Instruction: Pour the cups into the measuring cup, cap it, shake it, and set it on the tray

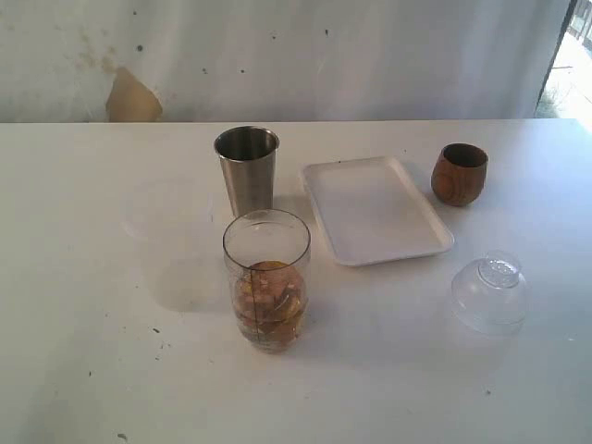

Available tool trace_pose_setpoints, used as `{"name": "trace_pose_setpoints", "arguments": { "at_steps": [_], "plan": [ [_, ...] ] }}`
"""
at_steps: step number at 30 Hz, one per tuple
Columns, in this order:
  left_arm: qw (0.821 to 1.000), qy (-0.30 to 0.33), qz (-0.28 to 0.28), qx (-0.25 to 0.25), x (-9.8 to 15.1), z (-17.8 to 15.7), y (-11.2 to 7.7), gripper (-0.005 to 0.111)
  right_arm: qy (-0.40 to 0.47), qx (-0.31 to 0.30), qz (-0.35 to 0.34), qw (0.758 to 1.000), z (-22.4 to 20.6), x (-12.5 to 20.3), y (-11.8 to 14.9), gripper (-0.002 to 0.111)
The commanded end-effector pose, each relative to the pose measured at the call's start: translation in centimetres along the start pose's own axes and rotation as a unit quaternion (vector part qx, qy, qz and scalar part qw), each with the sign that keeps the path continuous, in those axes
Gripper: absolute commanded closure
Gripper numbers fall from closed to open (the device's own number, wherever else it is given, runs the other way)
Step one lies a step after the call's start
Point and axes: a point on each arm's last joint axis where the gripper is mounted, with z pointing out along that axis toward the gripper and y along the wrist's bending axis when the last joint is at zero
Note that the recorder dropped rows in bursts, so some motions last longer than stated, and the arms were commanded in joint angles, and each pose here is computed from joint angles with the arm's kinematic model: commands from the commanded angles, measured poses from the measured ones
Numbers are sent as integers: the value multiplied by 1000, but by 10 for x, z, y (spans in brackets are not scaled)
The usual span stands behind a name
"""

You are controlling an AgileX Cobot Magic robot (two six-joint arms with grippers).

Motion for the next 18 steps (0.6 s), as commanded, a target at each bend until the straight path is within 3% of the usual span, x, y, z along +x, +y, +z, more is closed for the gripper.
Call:
{"name": "trace_pose_setpoints", "arguments": {
  "at_steps": [1, 18],
  "plan": [
    [1000, 4, -8, -7, 2, 0, 1, 107, -3, 3, 2, 1000, 0, 1, 0, 108],
    [1000, -1, -23, -6, 1, 0, 1, 107, -3, 3, 2, 1000, 0, 1, 0, 108]
  ]
}}
